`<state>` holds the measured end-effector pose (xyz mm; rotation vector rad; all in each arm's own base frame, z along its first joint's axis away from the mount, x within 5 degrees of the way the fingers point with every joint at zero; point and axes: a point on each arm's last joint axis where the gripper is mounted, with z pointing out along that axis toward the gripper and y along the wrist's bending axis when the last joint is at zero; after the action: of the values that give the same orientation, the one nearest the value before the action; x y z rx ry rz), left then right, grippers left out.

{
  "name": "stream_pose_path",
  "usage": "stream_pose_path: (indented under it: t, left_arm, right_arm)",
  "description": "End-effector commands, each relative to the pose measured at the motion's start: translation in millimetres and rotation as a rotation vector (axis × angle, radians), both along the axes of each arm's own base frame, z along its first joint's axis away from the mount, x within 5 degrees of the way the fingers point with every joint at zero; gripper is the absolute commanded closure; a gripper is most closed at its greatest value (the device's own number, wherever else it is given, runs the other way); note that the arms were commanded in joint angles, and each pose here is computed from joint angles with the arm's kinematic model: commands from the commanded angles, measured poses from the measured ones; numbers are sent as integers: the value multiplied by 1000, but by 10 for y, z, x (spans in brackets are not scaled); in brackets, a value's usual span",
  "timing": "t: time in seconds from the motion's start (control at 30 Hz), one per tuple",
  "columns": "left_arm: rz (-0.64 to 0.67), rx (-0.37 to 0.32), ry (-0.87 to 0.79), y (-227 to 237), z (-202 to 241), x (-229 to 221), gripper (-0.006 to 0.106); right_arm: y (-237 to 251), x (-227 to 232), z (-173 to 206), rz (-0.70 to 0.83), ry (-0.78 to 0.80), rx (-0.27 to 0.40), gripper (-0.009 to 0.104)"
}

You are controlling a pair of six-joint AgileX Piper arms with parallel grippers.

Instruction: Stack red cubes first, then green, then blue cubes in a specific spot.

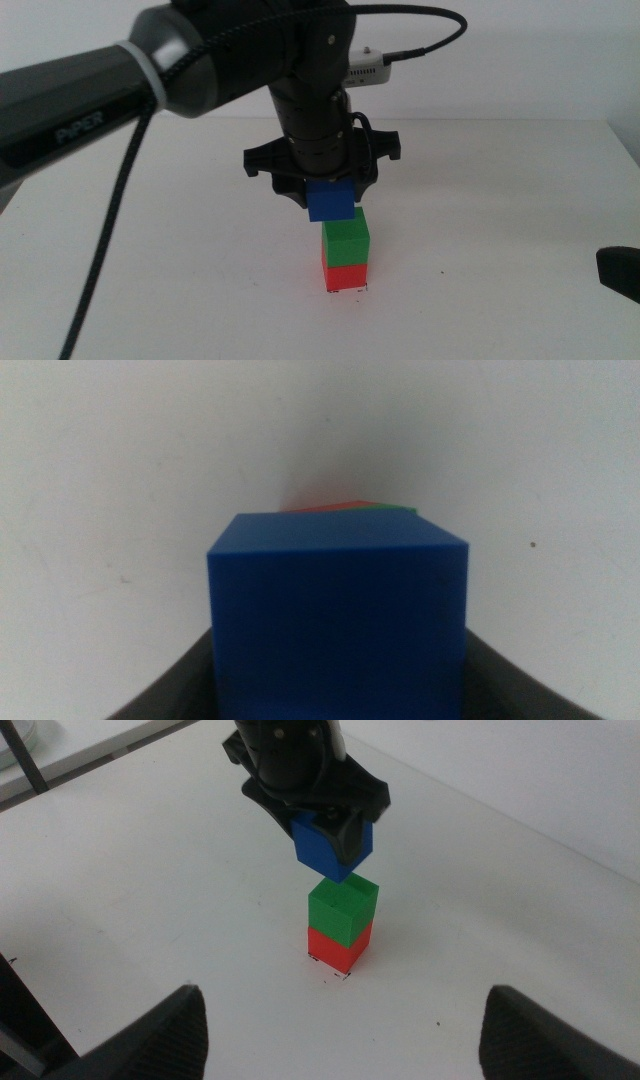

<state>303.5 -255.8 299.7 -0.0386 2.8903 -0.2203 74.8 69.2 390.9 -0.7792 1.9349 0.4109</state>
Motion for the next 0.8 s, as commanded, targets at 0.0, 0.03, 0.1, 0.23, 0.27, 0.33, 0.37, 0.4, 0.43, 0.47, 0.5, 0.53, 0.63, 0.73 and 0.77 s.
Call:
stream_pose_path:
  t: [0.0,0.03,0.1,0.23,0.27,0.33,0.37,0.4,0.43,0.47,0.5,0.53,0.63,0.73,0.77]
  left_arm:
    - [9,-8,-12,-50,16,14,102]
    - [9,-9,-5,-63,-7,23,102]
    - [15,-14,1,-90,-21,31,102]
    - [17,-17,10,-149,-53,14,102]
    - [20,-18,10,-149,-50,13,102]
    - [30,-22,16,-175,-60,-5,102]
    - [29,-22,16,-181,-60,-11,102]
    - [29,-21,15,-188,-60,-17,102]
    - [27,-21,15,-194,-60,-22,102]
    - [28,-21,15,-193,-60,-22,102]
    - [27,-19,17,-198,-71,-20,102]
    - [27,-19,17,-198,-71,-20,102]
    - [27,-9,15,-200,-96,-7,102]
    - [27,-1,23,-212,-141,6,102]
    - [27,3,27,-218,-164,13,102]
  right_arm:
    - [-12,7,-3,-6,-17,-8,2]
    - [-12,7,-3,-6,-17,-8,2]
    - [-12,7,-3,-6,-17,-8,2]
    - [-12,7,-3,-6,-17,-8,2]
    - [-12,7,-3,-6,-17,-8,2]
    - [-12,7,-3,-6,-17,-8,2]
    - [-12,7,-3,-6,-17,-8,2]
    - [-12,7,-3,-6,-17,-8,2]
    - [-12,7,-3,-6,-17,-8,2]
    - [-12,7,-3,-6,-17,-8,2]
    - [-12,7,-3,-6,-17,-8,2]
    - [-12,7,-3,-6,-17,-8,2]
    - [-12,7,-3,-6,-17,-8,2]
    - [-12,7,-3,-6,-17,-8,2]
    - [-12,7,-3,-6,-17,-8,2]
